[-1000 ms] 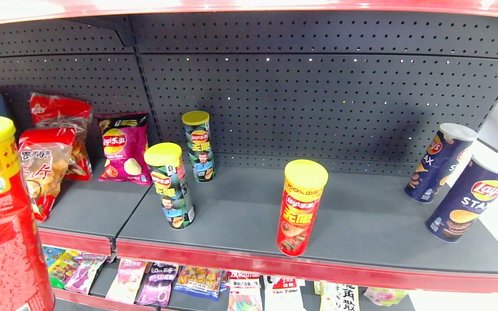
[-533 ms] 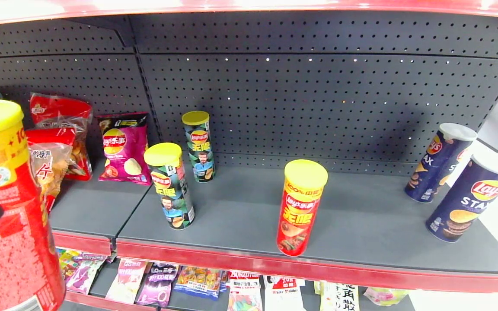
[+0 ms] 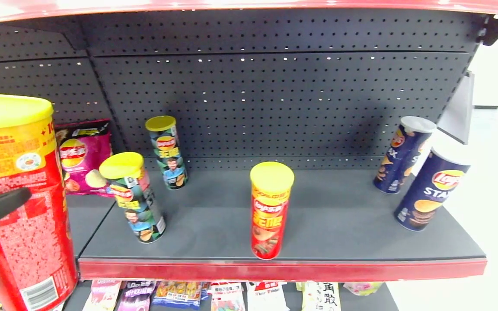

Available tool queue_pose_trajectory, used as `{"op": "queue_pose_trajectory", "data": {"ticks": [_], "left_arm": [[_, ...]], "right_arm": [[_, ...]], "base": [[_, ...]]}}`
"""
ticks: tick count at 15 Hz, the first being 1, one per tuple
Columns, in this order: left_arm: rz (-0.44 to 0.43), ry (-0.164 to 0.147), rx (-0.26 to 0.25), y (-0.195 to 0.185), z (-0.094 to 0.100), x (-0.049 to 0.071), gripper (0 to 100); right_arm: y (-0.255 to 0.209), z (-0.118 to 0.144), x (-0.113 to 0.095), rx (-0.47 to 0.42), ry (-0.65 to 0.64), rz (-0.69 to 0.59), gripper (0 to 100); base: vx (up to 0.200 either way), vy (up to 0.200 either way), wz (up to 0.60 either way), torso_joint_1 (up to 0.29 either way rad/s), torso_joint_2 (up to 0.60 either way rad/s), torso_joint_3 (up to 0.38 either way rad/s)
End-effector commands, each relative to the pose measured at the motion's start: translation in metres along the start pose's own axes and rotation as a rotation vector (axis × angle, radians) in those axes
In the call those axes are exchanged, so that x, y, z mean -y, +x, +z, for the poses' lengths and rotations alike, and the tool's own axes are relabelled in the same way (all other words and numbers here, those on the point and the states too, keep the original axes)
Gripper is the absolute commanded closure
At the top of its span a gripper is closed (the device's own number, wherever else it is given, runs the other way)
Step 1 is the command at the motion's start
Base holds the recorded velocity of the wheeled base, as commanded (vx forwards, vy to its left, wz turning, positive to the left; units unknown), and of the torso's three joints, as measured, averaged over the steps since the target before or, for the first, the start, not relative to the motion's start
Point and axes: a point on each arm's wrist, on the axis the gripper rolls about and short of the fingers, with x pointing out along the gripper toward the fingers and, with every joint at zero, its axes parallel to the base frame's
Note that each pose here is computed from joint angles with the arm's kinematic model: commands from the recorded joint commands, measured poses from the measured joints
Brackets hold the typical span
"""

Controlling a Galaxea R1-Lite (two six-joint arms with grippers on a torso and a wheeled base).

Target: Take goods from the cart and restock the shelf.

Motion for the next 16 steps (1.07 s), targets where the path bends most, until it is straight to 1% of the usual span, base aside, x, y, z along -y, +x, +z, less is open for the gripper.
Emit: {"op": "queue_pose_trajectory", "data": {"ticks": [1,4,6,9,11,13,14,15,16], "left_arm": [[-0.002,0.0,0.0,0.001,0.0,0.0,100],[0.0,0.001,0.001,0.001,0.001,-0.001,100],[0.003,-0.002,-0.003,0.002,0.001,-0.002,100],[0.027,-0.028,-0.025,0.011,0.003,-0.01,100],[0.045,-0.045,-0.044,0.016,0.001,-0.015,100],[0.023,-0.06,-0.072,0.025,-0.003,-0.02,100],[0.017,-0.065,-0.077,0.029,-0.003,-0.022,100],[0.015,-0.073,-0.085,0.036,-0.006,-0.028,100],[0.009,-0.088,-0.107,0.04,-0.012,-0.03,100]], "right_arm": [[0.0,0.0,0.0,-0.001,0.001,0.001,0],[0.0,0.0,0.0,-0.001,0.001,0.001,0],[0.0,0.0,0.0,-0.001,0.001,0.001,0],[0.0,0.0,0.0,-0.001,0.001,0.001,0],[0.0,0.0,0.0,-0.001,0.001,0.001,0],[0.0,0.0,0.0,-0.001,0.001,0.001,0],[0.0,0.0,0.0,-0.001,0.001,0.001,0],[0.0,0.0,0.0,-0.001,0.001,0.001,0],[0.0,0.0,0.0,-0.001,0.001,0.001,0]], "base": [[0.0,0.0,-0.6,0.002,0.0,-0.002],[0.0,0.0,-0.6,-0.006,0.0,0.004],[0.0,0.0,0.0,0.0,0.0,0.0],[0.0,0.0,0.0,0.0,0.0,0.0],[0.0,0.0,0.0,0.0,0.0,0.0],[0.0,0.0,0.0,0.0,0.0,0.0],[0.0,0.0,0.0,0.0,0.0,0.0],[0.0,0.0,0.0,0.0,0.0,0.0],[0.0,0.0,0.0,0.0,0.0,0.0]]}}
